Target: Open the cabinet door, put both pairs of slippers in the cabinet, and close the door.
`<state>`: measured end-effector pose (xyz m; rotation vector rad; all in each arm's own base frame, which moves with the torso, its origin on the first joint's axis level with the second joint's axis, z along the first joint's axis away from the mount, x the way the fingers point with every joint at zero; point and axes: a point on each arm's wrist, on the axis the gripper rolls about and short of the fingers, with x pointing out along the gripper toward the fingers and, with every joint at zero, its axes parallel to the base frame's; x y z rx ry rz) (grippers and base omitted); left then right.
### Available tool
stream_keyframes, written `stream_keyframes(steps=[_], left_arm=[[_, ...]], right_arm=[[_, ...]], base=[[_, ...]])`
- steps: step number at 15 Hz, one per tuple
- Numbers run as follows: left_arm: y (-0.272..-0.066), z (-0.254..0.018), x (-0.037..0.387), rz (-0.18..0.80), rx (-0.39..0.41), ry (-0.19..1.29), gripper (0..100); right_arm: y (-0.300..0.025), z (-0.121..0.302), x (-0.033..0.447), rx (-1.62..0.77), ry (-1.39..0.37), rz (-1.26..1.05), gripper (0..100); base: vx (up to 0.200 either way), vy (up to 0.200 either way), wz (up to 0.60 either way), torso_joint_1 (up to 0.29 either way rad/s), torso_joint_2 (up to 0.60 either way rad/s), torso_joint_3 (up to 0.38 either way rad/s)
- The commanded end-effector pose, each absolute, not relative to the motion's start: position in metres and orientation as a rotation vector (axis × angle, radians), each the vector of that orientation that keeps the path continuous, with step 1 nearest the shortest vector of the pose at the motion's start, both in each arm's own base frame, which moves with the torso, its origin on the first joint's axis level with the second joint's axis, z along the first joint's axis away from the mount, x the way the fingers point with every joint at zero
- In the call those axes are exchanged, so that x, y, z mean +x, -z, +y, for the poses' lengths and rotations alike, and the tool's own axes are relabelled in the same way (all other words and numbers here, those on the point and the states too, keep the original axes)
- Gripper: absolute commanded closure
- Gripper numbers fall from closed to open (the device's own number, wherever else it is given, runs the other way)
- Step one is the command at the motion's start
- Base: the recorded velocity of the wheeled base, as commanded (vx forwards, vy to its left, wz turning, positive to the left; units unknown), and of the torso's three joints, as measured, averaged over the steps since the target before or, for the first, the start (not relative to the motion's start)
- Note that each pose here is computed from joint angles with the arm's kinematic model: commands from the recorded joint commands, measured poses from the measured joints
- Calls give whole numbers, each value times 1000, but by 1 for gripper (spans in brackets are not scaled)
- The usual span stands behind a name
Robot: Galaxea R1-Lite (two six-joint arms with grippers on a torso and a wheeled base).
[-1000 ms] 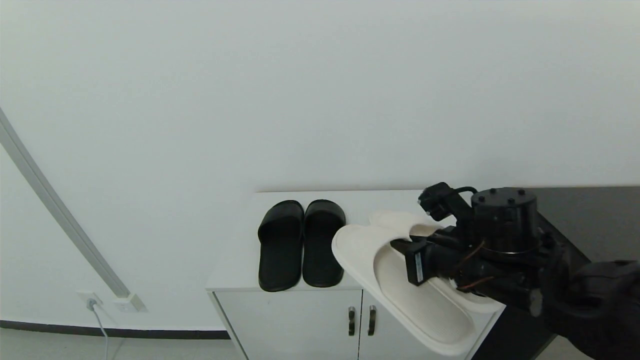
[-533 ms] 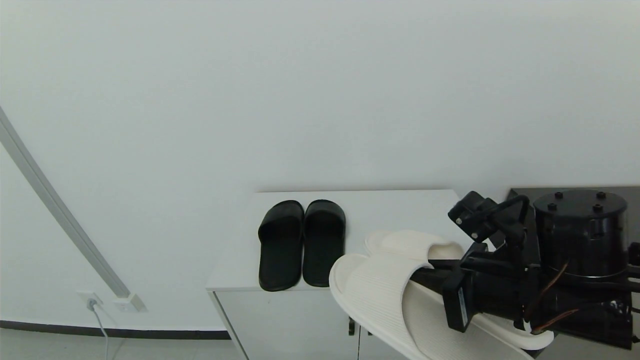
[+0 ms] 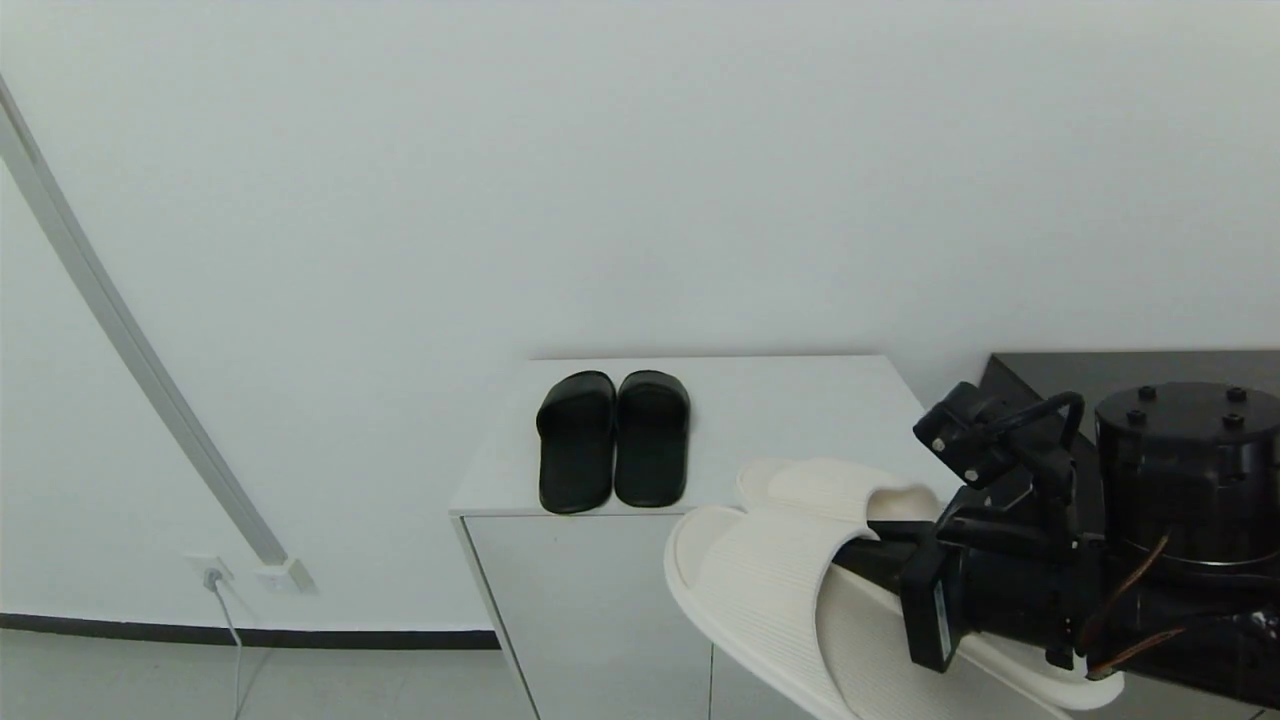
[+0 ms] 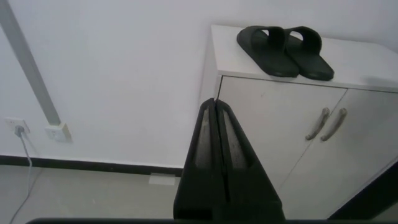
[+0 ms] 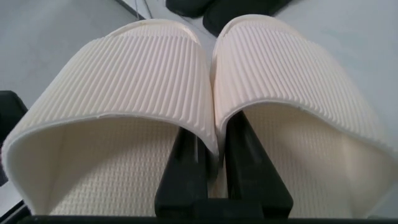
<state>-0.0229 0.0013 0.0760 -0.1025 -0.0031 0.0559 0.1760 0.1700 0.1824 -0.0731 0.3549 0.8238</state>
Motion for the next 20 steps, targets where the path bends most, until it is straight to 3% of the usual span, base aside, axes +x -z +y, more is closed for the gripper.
stream_keyframes(steps=[1,11,20], left_arm=[[-76,1,-23,-3,-103,-57,100],[-76,1,-23,-3,-100,-58,100],[-76,1,-23,-1,-100,-54,100]], right_arm=[[-179,169,175,-83,-825,365,100],[-176,170,173,-94,-836,374,100],[-172,171,168,-123,-855,376,100]], base=[[0,0,0,0,0,0],[0,0,0,0,0,0],[0,0,0,-159,370,208]])
